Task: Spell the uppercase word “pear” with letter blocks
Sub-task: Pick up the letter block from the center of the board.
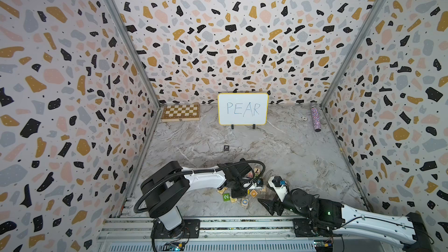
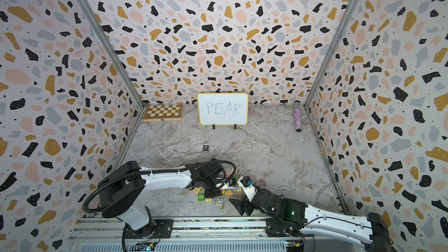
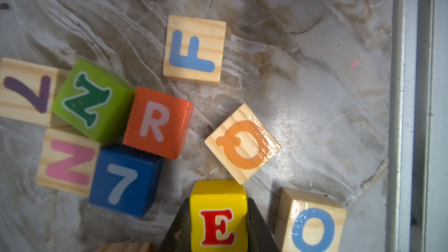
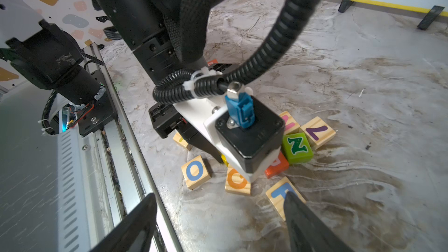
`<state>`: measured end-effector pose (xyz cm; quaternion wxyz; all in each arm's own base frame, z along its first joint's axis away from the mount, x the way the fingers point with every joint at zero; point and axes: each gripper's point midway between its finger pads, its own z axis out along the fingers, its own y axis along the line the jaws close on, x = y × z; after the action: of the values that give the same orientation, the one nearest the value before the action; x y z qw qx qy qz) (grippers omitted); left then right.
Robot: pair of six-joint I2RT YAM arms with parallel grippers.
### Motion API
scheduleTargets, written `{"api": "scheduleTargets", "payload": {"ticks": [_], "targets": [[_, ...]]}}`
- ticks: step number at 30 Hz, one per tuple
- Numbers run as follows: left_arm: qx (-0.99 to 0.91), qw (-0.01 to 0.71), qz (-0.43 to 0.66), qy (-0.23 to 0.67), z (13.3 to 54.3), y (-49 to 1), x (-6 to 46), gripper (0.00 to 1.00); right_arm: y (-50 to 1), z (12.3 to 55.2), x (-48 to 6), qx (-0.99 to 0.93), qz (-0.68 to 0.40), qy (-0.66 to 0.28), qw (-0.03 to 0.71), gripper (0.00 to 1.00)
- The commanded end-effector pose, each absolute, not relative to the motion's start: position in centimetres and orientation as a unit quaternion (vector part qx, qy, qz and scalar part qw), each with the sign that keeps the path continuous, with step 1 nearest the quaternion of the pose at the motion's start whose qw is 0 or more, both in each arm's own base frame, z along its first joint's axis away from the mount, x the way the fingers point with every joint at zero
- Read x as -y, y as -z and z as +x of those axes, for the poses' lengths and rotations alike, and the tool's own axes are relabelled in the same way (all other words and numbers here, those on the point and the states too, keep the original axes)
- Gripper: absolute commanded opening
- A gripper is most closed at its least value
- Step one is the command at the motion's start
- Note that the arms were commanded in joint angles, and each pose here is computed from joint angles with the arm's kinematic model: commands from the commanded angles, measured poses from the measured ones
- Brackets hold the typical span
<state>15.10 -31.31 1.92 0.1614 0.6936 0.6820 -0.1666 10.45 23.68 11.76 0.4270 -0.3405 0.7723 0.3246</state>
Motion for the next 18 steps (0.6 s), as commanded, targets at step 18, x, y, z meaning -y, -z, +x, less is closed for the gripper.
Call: {"api": "scheduleTargets", "payload": {"ticks": [18], "targets": [[-0.681,0.253,0.665,0.173,16.2,-9.7,31.3,0.19,-15.2,15.8,-22.3,-0.774,-0.289,-0.330,0.458,0.89]]}}
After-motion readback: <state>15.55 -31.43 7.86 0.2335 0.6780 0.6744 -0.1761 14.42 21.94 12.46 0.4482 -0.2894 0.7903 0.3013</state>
